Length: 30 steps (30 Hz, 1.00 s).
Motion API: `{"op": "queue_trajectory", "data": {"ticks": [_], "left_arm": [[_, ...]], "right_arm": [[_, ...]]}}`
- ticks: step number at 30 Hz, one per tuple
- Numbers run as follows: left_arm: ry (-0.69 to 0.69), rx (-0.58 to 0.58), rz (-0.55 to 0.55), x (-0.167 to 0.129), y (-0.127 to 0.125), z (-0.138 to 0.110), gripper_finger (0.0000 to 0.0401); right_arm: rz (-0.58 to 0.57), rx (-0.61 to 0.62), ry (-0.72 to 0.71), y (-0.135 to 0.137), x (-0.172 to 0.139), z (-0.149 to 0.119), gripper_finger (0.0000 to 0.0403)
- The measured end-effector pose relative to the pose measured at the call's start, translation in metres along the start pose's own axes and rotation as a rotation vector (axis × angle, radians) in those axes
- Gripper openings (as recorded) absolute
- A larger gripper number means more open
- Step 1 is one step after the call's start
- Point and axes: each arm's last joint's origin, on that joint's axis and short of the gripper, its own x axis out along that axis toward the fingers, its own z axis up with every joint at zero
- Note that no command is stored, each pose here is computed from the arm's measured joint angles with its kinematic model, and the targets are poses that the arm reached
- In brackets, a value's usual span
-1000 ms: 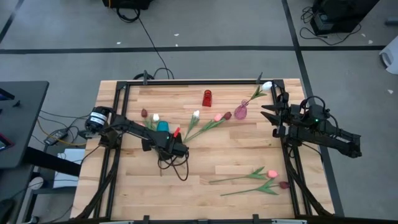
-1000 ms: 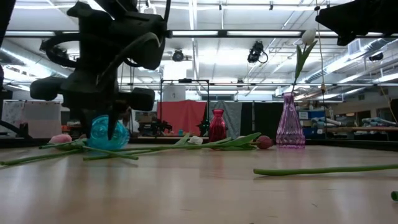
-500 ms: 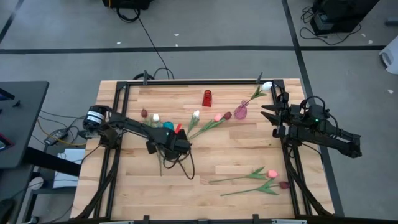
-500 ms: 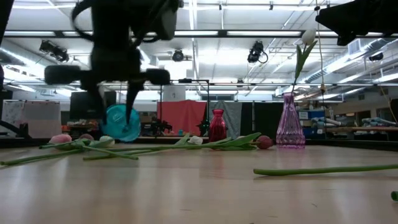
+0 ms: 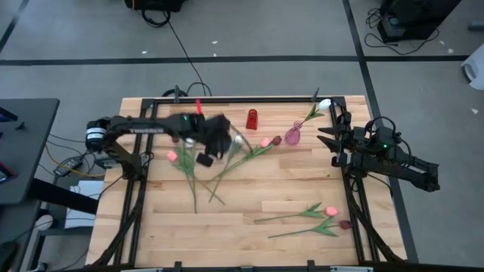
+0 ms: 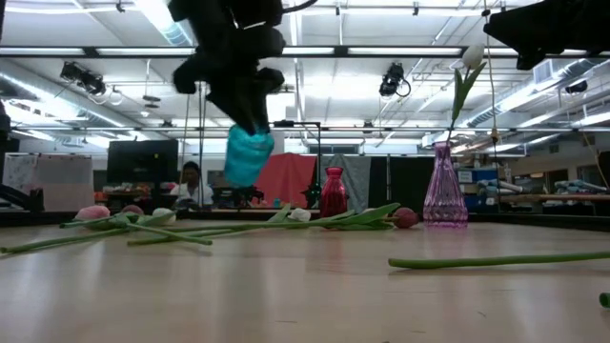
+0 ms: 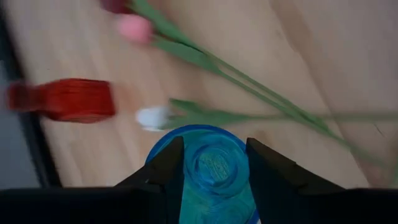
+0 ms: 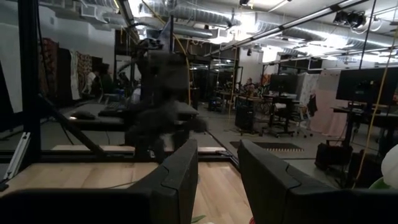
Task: Sort flowers into vase by color
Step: Adjust the blue vase
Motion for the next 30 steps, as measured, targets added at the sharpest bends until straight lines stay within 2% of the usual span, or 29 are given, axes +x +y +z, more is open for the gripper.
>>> {"op": "queue_trajectory", "data": {"ticks": [6, 9, 14, 20, 24, 27, 30], "left_arm": [[-0.234, -0.188, 0.024, 0.006, 0.041, -0.026, 0.0149], [-0.332, -0.217, 0.054, 0.017, 0.051, -0.042, 0.0149], [-0.509, -0.318, 0.112, 0.037, 0.057, -0.076, 0.0149], [-0.709, -0.505, 0.228, 0.054, 0.043, -0.116, 0.0152], [-0.704, -0.732, 0.341, 0.060, 0.033, -0.137, 0.0154], [-0.678, -0.917, 0.339, 0.063, 0.030, -0.147, 0.0155], [-0.635, -1.027, 0.344, 0.065, 0.028, -0.152, 0.0156]], "right_arm": [[0.020, 0.000, -0.001, 0.001, 0.000, 0.000, 0.0128], [0.024, 0.000, 0.006, 0.001, 0.000, -0.001, 0.0128], [0.025, 0.001, 0.015, 0.001, 0.000, -0.002, 0.0128], [0.025, 0.004, 0.021, 0.001, 0.000, -0.002, 0.0128], [0.025, 0.005, 0.020, 0.001, 0.000, -0.002, 0.0128], [0.025, 0.012, 0.014, 0.001, 0.000, -0.002, 0.0128], [0.025, 0.014, 0.009, 0.001, 0.000, -0.001, 0.0128]]}}
